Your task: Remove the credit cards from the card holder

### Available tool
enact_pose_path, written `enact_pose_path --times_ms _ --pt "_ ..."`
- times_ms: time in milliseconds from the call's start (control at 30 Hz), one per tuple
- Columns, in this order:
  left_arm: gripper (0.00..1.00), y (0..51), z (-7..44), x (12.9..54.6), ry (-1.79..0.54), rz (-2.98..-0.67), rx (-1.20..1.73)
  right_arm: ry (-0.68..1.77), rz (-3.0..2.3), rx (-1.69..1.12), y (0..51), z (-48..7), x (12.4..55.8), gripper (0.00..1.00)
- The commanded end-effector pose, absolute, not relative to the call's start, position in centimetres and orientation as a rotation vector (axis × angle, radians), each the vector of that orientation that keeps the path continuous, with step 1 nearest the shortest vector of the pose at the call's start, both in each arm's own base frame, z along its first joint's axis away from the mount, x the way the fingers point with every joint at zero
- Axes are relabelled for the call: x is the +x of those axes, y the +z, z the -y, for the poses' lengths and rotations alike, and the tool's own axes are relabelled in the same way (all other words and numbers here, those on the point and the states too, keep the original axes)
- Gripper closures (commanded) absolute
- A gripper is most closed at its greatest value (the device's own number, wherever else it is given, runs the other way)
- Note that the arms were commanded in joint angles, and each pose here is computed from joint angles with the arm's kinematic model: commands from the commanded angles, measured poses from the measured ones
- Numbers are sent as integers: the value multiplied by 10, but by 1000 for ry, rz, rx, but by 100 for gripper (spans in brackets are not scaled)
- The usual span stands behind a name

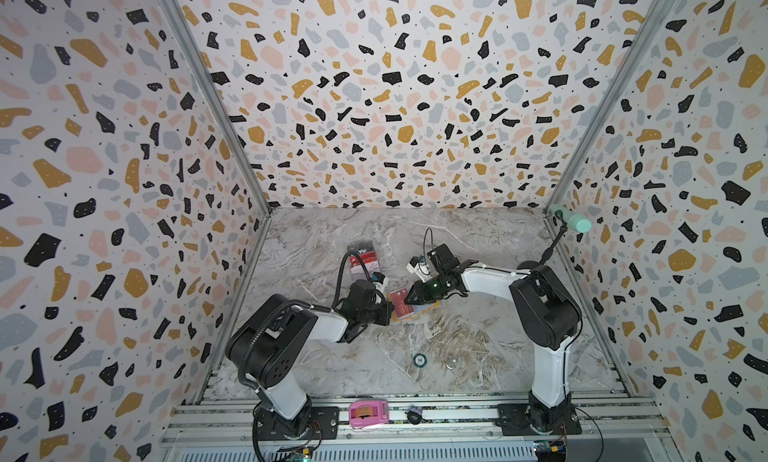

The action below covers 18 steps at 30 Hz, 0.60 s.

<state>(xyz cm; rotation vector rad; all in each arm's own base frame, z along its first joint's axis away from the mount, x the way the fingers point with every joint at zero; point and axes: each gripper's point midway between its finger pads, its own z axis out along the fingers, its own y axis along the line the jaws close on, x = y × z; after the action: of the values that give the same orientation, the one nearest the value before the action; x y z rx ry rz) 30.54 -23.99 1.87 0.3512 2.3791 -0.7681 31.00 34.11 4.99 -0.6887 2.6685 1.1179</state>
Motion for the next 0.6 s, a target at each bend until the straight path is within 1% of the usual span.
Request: enact_pose_path --times_ms 0,200,567 --pt "100 -45 215 251 -670 -2689 365 1096 -2634 -736 66 -347 310 70" --pt "100 -46 215 250 -670 -2693 371 1093 -2631 -743 68 -347 310 69" --pt "100 -49 214 249 -663 -2705 374 1242 -2568 -765 86 -356 306 73"
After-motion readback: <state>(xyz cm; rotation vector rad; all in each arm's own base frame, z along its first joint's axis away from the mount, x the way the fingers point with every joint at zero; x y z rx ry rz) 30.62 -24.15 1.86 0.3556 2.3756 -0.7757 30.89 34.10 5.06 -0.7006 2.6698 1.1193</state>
